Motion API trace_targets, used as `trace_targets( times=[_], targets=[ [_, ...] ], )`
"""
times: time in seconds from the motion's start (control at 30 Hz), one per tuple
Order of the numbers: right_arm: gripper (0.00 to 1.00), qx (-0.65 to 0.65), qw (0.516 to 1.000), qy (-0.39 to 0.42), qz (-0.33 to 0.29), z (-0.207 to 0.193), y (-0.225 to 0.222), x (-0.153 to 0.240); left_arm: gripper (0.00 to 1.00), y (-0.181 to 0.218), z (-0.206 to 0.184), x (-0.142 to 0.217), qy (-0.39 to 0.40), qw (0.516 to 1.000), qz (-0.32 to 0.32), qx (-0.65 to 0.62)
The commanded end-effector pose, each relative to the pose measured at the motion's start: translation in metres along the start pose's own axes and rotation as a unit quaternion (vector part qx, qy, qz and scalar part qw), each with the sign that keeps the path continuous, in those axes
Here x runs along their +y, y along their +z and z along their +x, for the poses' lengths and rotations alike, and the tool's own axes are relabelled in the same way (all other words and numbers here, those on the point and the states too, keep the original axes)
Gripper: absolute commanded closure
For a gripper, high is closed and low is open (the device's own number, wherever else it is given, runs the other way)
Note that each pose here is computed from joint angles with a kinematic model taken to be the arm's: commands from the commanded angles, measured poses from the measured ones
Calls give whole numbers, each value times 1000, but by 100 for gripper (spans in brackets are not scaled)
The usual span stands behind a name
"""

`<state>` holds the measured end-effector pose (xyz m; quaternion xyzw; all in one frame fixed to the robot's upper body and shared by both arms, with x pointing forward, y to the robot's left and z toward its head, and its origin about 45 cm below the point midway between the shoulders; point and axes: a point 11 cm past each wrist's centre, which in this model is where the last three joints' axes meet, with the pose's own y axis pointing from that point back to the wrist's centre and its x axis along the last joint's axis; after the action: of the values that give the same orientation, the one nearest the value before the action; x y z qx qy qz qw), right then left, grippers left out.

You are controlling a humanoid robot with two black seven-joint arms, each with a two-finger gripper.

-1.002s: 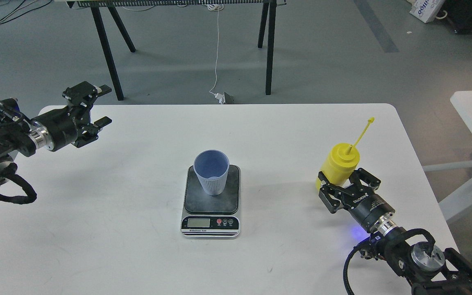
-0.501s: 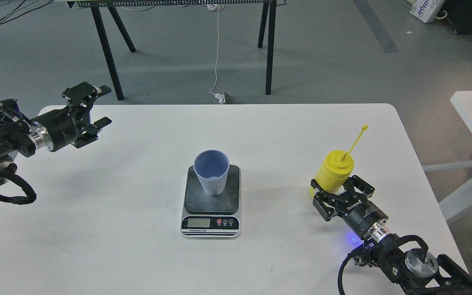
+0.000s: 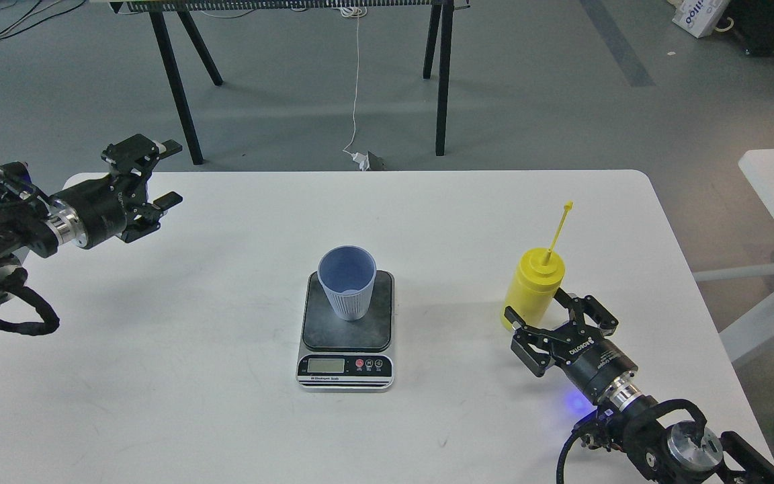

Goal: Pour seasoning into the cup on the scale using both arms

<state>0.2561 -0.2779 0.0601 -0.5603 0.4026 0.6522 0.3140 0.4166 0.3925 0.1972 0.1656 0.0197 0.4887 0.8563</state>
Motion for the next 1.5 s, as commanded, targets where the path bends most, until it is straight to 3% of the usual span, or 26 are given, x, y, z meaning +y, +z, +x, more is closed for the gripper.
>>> trace_targets(
  times=[0.0, 0.17, 0.43, 0.67, 0.87, 1.17, 1.47],
  targets=[
    [10, 11, 1000, 4, -1, -3, -4, 22, 1, 0, 0, 0, 0, 1000, 0, 0],
    [10, 26, 999, 21, 5, -3, -15, 51, 1, 0, 0, 0, 0, 1000, 0, 0],
    [7, 98, 995, -6, 12, -53, -52, 67, 1, 2, 1, 0, 2, 1000, -4, 1],
    [5, 205, 978, -38, -2, -124, -104, 28, 1, 2, 1, 0, 4, 1000, -6, 5],
    [4, 260, 965, -36, -25, -157, -122, -30, 1, 8, 4, -1, 8, 1000, -15, 8],
    [3, 287, 956, -44, -46, -181, -113, -85, 1, 18, 13, 2, 22, 999, -31, 11],
    [3, 280, 958, -35, -44, -172, -112, -90, 1, 20, 15, 3, 29, 999, -41, 19]
  ],
)
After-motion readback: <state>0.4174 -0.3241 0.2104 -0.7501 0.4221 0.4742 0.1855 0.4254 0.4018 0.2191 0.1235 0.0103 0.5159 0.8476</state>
